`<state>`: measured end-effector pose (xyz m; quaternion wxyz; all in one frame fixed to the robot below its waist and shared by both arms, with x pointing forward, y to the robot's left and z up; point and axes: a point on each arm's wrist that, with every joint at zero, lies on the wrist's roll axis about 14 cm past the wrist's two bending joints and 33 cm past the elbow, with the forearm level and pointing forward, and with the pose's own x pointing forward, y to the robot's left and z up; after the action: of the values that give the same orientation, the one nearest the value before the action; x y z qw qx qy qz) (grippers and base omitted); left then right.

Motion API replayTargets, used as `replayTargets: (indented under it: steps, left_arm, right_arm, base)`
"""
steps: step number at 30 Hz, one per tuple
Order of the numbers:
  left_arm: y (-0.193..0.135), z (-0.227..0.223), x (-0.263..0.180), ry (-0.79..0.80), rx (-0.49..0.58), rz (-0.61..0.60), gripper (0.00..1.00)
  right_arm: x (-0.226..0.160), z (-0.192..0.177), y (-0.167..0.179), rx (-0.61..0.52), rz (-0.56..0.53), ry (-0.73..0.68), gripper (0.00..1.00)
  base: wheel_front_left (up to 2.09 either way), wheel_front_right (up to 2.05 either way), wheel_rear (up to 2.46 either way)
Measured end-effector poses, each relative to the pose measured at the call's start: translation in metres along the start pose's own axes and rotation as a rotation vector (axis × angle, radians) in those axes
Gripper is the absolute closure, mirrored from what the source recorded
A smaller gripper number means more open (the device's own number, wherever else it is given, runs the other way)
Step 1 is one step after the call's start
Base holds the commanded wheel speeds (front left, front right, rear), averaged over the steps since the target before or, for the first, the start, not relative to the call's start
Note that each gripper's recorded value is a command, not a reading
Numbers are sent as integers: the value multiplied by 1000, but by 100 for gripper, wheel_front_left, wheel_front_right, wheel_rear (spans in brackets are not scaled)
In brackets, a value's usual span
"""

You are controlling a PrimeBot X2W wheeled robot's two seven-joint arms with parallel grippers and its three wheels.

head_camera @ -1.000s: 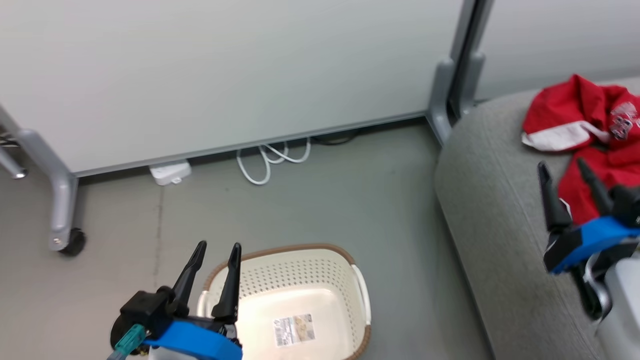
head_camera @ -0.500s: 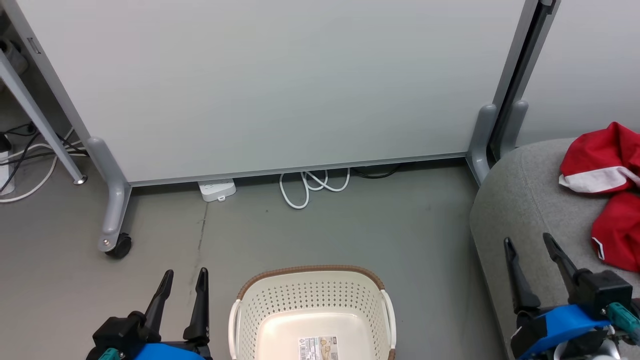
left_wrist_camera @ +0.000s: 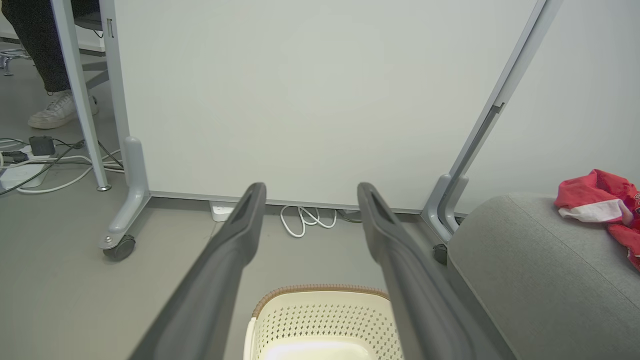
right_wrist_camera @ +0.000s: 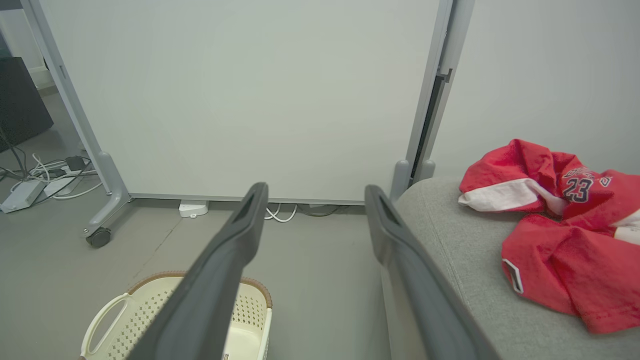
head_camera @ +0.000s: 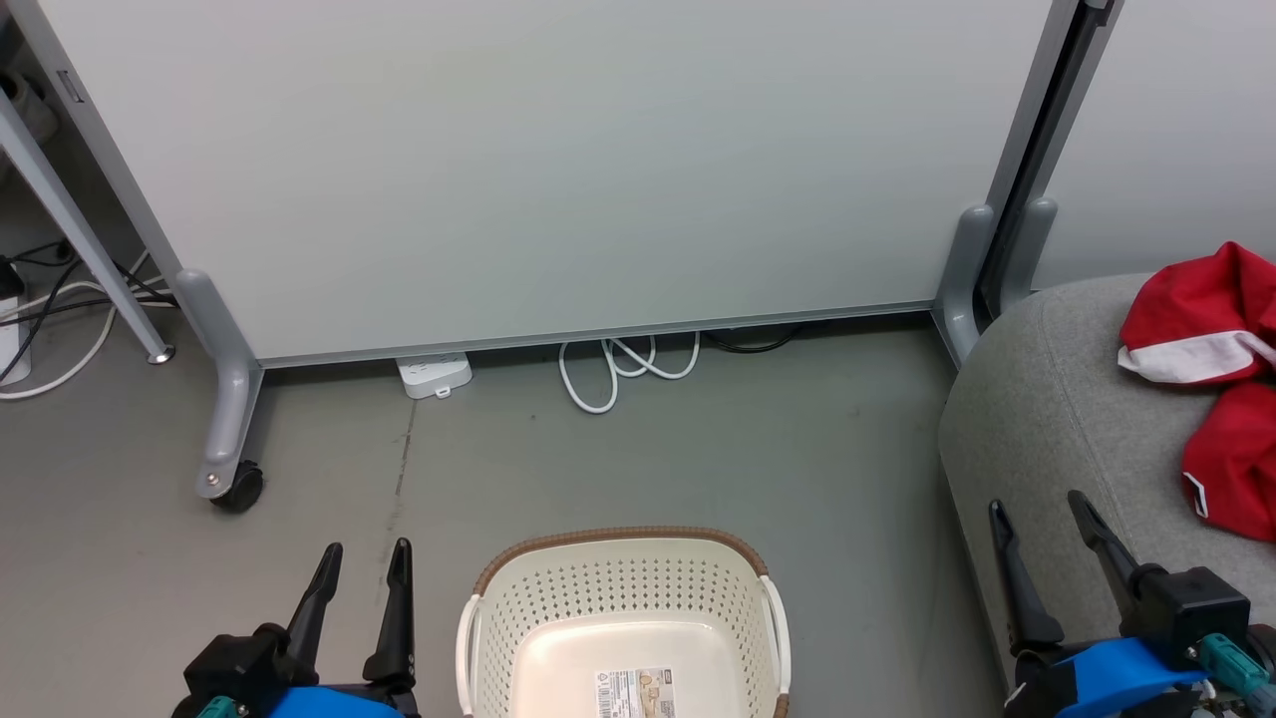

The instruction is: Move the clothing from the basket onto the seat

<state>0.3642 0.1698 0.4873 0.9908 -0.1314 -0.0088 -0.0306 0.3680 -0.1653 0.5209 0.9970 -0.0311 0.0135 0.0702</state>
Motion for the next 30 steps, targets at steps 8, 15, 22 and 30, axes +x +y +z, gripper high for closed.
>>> replayTargets:
  steps: [8, 15, 22, 30]
  left_arm:
    - [-5, -2, 1, 6, 0, -15, 0]
    - [-7, -11, -2, 34, -10, -16, 100]
    - [-1, -43, -20, 134, -24, 12, 100]
    - [6, -50, -24, 164, -135, 59, 100]
  right_arm:
    - [-3, -1, -2, 20, -16, 1, 0]
    - [-7, -13, -2, 30, -20, 37, 100]
    - [-11, -38, -1, 43, -21, 114, 100]
    - [-13, -47, -3, 183, -37, 135, 100]
  base:
    - [0, 0, 0]
    - [0, 0, 0]
    - [0, 0, 0]
    - [0, 0, 0]
